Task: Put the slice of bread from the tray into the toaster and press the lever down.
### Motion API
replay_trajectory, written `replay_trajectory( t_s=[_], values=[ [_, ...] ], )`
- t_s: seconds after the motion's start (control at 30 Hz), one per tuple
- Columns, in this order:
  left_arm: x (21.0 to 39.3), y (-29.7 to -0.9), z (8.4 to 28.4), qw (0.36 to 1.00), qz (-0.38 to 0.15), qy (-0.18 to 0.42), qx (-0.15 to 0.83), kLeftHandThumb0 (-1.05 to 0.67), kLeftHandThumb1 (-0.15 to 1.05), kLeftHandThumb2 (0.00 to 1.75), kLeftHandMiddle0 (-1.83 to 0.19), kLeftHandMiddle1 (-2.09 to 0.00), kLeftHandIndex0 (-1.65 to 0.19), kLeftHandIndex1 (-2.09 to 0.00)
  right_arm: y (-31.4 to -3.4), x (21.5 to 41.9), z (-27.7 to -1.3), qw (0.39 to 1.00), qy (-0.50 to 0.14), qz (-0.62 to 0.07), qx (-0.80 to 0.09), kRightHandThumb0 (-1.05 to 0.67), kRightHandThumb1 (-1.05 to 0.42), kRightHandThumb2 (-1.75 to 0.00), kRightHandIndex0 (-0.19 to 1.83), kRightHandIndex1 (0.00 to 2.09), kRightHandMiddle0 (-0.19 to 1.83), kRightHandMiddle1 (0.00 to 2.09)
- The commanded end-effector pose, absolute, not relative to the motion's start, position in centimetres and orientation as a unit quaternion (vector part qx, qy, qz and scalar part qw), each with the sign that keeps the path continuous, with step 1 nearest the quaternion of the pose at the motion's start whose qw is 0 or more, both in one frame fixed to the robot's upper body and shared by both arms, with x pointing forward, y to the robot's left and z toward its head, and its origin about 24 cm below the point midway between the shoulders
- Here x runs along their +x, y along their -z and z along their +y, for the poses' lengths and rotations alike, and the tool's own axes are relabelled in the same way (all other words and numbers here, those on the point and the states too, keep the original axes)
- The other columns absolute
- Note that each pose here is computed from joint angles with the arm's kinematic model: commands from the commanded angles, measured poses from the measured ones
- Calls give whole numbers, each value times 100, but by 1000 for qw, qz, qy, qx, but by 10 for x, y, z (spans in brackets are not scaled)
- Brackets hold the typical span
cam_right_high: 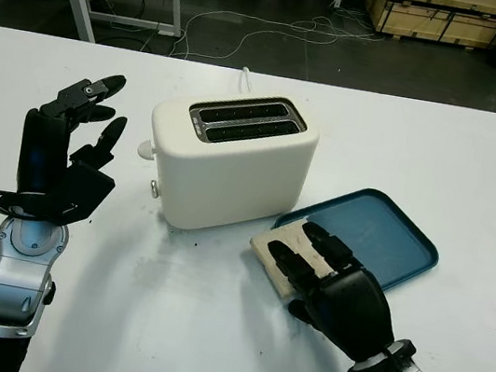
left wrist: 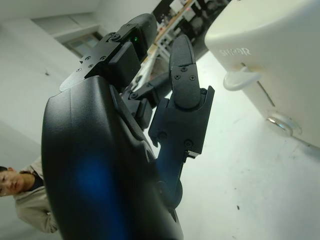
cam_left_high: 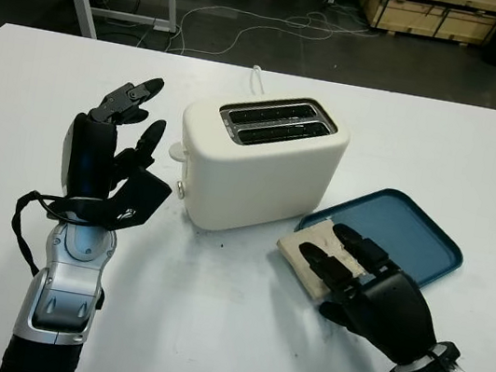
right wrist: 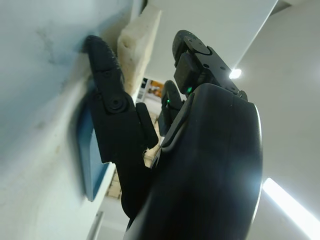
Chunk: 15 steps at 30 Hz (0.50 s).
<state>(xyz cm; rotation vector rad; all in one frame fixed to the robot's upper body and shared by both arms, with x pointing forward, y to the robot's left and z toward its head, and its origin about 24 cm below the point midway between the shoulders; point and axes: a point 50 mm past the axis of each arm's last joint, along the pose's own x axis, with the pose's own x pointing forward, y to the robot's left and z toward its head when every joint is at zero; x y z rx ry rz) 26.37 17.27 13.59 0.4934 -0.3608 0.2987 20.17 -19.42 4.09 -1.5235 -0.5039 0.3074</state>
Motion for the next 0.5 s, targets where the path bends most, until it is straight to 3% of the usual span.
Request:
replay_trajectory(
  t_s=[0.0,0.17,0.47],
  values=[
    [263,-142,172,938,-188,-156,244,-35,92,40,-53,-76,-69,-9,-37,204,-194,681,-134,-221,-685,-45,-84,0,25,1,32,0],
    [263,-143,172,939,-191,-155,240,-33,92,39,-54,-75,-70,-9,-30,205,-195,666,-132,-223,-699,-32,-89,-2,28,1,35,1],
    [263,-143,171,939,-189,-154,243,-36,92,39,-55,-73,-70,-8,-20,208,-195,665,-128,-212,-704,-26,-92,-3,30,2,38,2]
  ],
)
